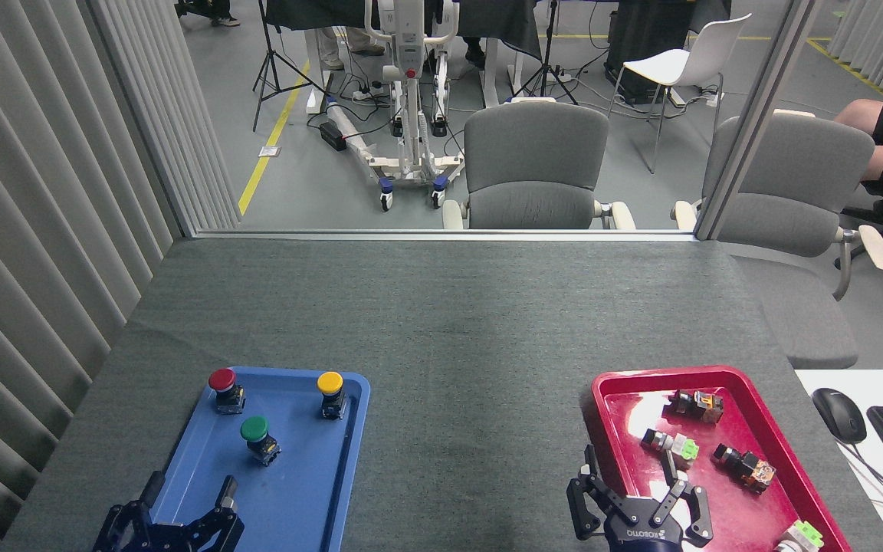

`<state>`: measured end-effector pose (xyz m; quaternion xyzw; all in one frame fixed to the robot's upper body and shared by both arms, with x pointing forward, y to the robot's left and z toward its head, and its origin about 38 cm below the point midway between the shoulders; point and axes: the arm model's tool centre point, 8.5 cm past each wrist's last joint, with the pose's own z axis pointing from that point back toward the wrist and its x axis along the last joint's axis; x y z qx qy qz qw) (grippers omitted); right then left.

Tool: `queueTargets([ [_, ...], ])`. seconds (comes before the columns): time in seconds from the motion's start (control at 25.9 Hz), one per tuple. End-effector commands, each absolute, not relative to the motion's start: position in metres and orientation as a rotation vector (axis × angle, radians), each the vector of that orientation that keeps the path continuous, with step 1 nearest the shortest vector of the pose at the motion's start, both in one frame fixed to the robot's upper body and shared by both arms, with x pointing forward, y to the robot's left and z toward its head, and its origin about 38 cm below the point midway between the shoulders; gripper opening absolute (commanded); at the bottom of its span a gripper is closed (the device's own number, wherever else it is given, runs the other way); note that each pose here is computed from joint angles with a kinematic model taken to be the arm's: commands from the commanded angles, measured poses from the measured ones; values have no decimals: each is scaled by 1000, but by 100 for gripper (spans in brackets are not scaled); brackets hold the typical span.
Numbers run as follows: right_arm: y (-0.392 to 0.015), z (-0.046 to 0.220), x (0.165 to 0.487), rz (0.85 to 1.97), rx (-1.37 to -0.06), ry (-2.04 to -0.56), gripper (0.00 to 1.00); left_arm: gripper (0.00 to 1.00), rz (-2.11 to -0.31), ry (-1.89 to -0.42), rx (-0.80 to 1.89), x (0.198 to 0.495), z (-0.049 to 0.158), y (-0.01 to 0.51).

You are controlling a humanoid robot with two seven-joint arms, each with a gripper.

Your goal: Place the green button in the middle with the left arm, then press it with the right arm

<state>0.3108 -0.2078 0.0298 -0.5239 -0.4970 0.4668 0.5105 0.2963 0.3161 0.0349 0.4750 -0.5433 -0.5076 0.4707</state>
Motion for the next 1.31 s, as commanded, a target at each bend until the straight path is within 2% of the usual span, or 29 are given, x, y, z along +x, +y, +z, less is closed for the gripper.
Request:
queueTargets([
  [0.0,-211,30,311,1119,-1268,-1183,100,100,-1244,-1334,1170,300,37,317],
  [1.27,-207,34,312,1130,-1249,-1222,100,100,-1253,-1354,1151,304,37,310],
])
